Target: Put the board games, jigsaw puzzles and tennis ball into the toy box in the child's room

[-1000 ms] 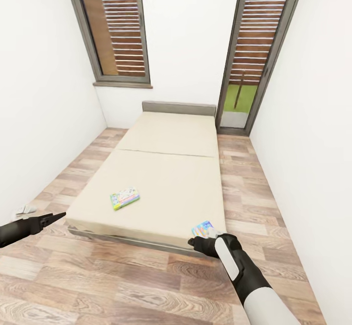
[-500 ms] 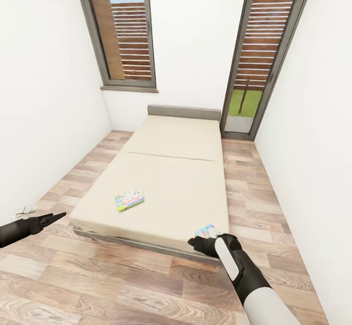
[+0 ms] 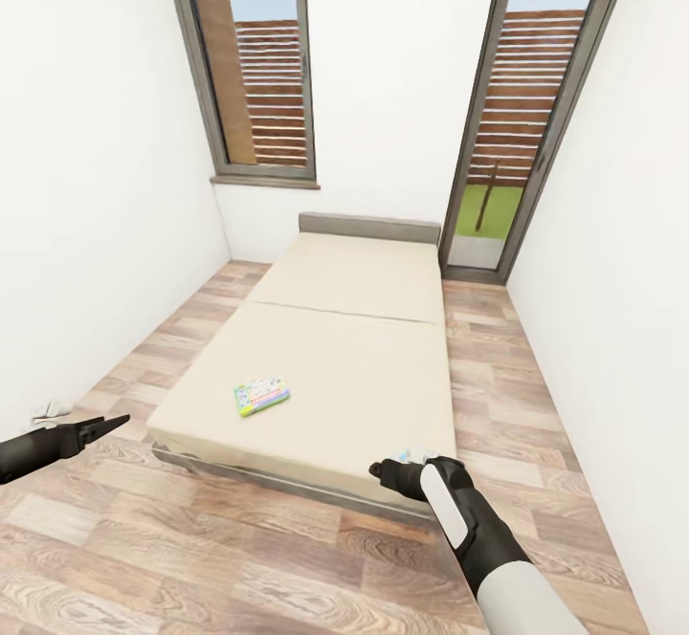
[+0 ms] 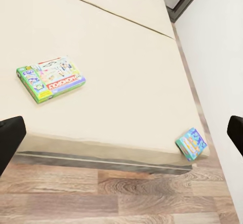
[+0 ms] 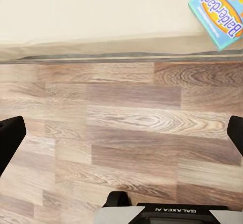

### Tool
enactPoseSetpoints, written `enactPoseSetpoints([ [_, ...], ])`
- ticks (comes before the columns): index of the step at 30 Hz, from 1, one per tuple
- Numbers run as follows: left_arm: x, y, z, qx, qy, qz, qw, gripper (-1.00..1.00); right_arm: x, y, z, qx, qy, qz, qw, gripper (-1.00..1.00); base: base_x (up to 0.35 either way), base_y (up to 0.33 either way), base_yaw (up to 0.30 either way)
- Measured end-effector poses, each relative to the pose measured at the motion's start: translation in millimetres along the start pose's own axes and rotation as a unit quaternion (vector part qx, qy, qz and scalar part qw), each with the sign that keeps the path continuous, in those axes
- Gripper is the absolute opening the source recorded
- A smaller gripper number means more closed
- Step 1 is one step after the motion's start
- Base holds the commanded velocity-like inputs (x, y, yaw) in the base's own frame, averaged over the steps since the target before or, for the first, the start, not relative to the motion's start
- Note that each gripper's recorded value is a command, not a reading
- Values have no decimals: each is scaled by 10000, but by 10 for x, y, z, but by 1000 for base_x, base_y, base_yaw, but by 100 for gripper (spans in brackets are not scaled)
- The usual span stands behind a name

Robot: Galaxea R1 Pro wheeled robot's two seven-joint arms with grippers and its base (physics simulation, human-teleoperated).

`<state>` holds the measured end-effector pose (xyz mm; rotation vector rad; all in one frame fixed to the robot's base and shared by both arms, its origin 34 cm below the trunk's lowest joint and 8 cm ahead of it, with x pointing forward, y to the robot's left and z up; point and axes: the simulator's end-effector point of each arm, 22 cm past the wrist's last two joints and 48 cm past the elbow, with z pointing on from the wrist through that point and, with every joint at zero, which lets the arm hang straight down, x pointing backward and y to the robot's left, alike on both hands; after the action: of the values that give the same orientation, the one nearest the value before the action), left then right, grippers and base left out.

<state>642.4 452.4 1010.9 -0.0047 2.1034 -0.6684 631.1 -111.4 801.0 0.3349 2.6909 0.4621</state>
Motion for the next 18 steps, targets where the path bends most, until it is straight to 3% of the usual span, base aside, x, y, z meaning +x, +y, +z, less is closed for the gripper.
enactPoseSetpoints([
  [18, -119, -79, -75, 45, -128, 69, 9999, 100, -104, 73, -112, -45, -141, -43, 9999, 100, 0, 0, -13],
])
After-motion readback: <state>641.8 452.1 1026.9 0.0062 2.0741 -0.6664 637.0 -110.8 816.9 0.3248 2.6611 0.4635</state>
